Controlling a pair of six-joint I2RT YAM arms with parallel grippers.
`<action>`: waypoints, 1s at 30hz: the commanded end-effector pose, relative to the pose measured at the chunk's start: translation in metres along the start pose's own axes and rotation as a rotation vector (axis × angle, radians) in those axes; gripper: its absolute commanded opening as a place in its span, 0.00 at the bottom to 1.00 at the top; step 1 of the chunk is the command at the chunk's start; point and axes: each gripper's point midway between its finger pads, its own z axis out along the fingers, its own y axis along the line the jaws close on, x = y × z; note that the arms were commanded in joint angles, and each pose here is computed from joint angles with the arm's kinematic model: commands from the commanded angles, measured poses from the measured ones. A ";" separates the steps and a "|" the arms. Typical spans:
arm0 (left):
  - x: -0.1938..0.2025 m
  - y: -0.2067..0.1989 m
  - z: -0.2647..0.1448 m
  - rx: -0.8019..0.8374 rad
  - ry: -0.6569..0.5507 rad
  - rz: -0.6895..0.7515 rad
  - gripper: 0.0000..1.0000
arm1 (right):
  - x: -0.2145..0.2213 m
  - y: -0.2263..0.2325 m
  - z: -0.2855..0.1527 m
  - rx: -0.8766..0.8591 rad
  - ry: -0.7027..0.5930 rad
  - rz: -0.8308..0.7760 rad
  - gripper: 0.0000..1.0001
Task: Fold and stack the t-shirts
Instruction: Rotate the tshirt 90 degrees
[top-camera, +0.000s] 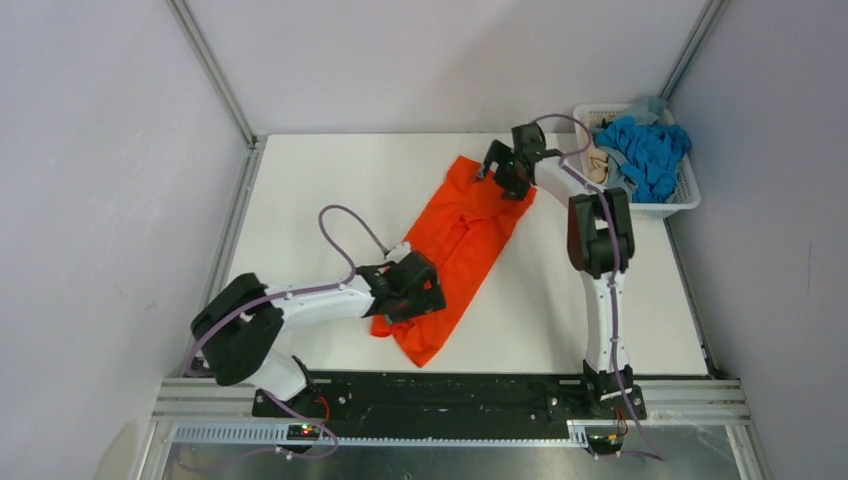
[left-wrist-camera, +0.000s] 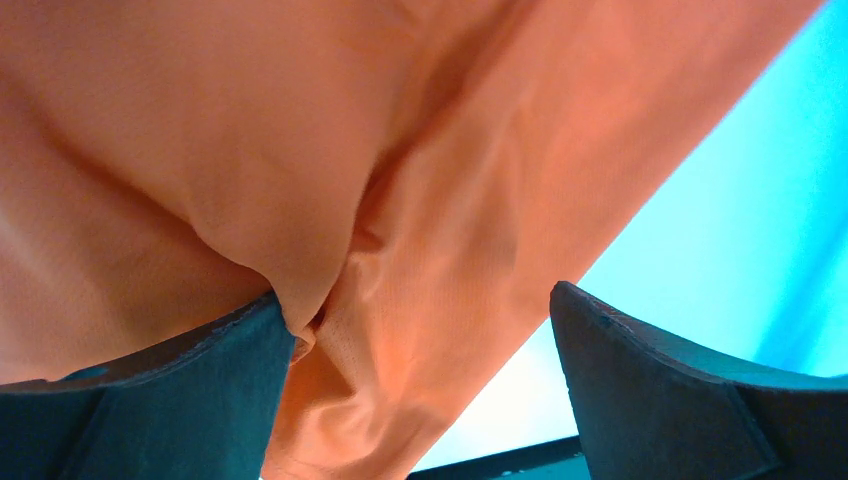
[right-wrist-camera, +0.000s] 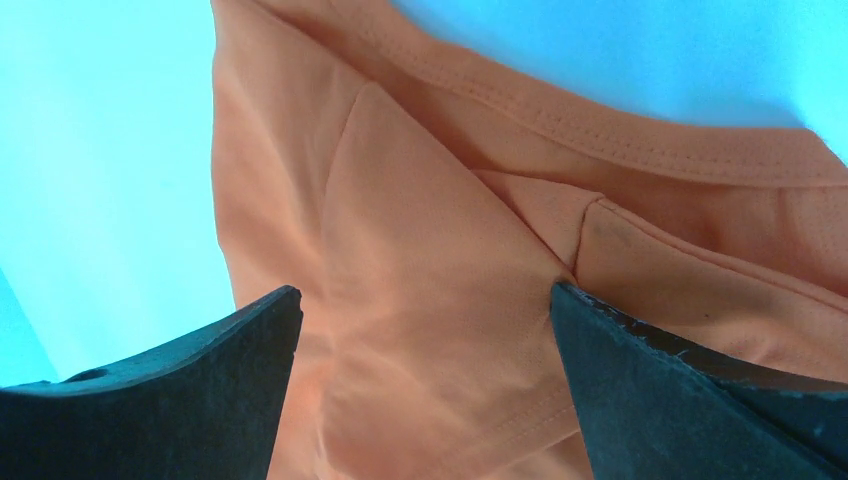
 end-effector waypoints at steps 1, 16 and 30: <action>0.025 -0.037 0.010 0.062 0.076 -0.028 1.00 | 0.023 0.030 0.037 -0.008 0.111 -0.082 0.99; 0.096 -0.030 -0.029 0.152 0.228 0.129 1.00 | -0.028 0.136 0.037 -0.208 -0.112 -0.157 0.99; 0.074 -0.027 -0.109 0.303 0.083 0.436 1.00 | -0.036 0.166 -0.130 -0.226 -0.214 -0.421 0.99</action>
